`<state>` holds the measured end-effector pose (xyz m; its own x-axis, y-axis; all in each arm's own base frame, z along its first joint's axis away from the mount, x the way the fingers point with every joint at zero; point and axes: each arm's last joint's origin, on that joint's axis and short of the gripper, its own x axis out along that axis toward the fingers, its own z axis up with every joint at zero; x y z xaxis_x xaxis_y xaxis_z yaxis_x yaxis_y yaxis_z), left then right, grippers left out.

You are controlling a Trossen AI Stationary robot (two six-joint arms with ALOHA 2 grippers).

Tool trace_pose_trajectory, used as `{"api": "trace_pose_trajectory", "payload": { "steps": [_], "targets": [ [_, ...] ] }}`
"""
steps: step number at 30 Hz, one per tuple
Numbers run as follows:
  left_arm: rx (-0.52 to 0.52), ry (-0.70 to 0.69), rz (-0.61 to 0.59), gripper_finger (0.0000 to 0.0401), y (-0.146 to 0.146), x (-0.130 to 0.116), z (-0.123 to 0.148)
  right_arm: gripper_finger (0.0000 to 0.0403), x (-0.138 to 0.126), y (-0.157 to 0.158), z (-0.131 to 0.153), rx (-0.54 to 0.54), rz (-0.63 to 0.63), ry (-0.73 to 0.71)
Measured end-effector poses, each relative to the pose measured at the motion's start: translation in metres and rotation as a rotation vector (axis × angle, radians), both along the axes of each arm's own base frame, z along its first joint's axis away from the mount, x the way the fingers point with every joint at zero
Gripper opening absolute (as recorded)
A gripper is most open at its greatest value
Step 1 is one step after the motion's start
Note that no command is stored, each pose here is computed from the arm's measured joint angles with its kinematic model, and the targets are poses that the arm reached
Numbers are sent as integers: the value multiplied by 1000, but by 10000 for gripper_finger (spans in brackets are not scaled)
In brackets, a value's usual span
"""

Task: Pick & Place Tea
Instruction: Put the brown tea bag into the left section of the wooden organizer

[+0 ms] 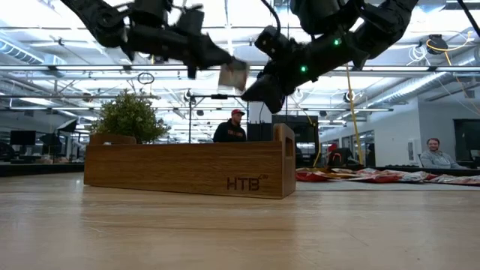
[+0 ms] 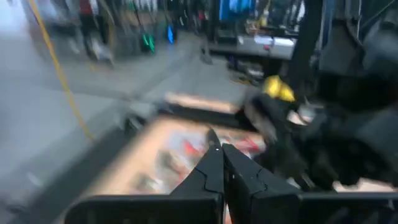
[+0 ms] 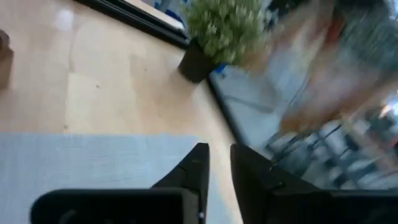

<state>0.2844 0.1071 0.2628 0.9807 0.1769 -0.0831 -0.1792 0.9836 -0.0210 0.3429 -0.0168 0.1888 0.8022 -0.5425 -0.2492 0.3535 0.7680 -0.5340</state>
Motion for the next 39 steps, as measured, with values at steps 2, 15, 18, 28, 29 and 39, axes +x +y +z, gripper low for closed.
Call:
{"api": "trace_pose_trajectory", "payload": {
  "steps": [2, 15, 18, 28, 29, 39],
  "targets": [
    [121, 16, -2, 3, -2, -10, 11, 73, -1, 2, -2, 80, -20, -35],
    [306, 118, -714, 1, -33, -70, -34, 113, 1, -1, -4, 284, 79, -92],
    [279, 85, -719, 1, -37, -77, -54, 111, 1, -6, -4, 282, 67, -97],
    [279, -17, -753, 1, -65, -93, -90, 110, 0, -18, -2, 274, 33, -120],
    [300, -15, -747, 1, -68, -94, -93, 109, 0, -19, -2, 274, 32, -121],
    [410, 19, -662, 1, -82, -95, -102, 105, 1, -19, 2, 250, 42, -147]
  ]
}}
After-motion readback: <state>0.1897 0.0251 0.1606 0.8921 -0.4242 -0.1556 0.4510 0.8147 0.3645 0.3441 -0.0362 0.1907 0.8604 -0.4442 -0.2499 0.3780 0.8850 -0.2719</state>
